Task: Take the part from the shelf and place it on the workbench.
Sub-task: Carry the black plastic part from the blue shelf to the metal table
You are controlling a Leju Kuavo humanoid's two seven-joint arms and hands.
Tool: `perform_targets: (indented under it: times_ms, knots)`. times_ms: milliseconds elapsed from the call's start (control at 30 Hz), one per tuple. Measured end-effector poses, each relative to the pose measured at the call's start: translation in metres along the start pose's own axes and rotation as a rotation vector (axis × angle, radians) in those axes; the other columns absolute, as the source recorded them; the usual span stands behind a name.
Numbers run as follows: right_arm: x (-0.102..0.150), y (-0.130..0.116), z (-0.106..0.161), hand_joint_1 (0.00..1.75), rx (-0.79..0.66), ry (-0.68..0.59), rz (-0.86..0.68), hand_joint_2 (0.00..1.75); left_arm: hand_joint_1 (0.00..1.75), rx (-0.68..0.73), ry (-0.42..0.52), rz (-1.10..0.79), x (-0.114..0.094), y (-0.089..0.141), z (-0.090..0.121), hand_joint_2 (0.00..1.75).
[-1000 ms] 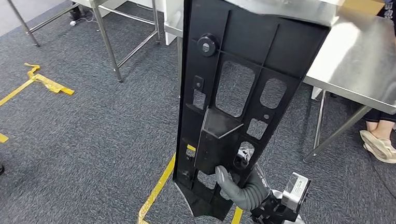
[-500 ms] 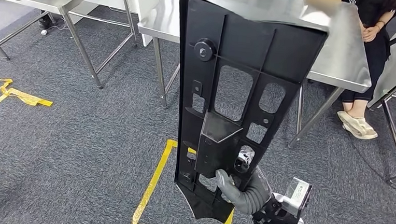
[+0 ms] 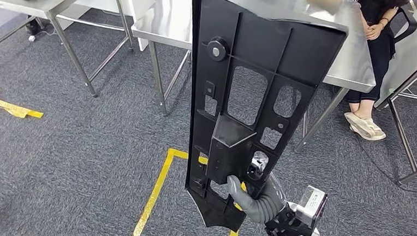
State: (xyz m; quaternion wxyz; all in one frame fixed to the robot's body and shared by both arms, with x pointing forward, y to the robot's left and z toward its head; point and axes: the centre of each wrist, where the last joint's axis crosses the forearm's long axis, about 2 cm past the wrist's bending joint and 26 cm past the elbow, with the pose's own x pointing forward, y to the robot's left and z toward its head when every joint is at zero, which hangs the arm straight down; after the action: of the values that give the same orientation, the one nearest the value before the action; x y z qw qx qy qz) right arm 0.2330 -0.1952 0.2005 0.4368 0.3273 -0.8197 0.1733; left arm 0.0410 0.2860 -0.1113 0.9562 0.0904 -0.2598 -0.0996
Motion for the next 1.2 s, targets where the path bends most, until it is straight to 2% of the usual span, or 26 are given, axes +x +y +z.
perform_targets:
  times_ms: [1200]
  knots:
    - [-0.0014, 0.0019, 0.0028, 1.75, -0.014, 0.007, 0.008, 1.75, 0.00, 0.008, 0.012, -0.002, -0.0044, 0.0015, 0.0015, 1.75]
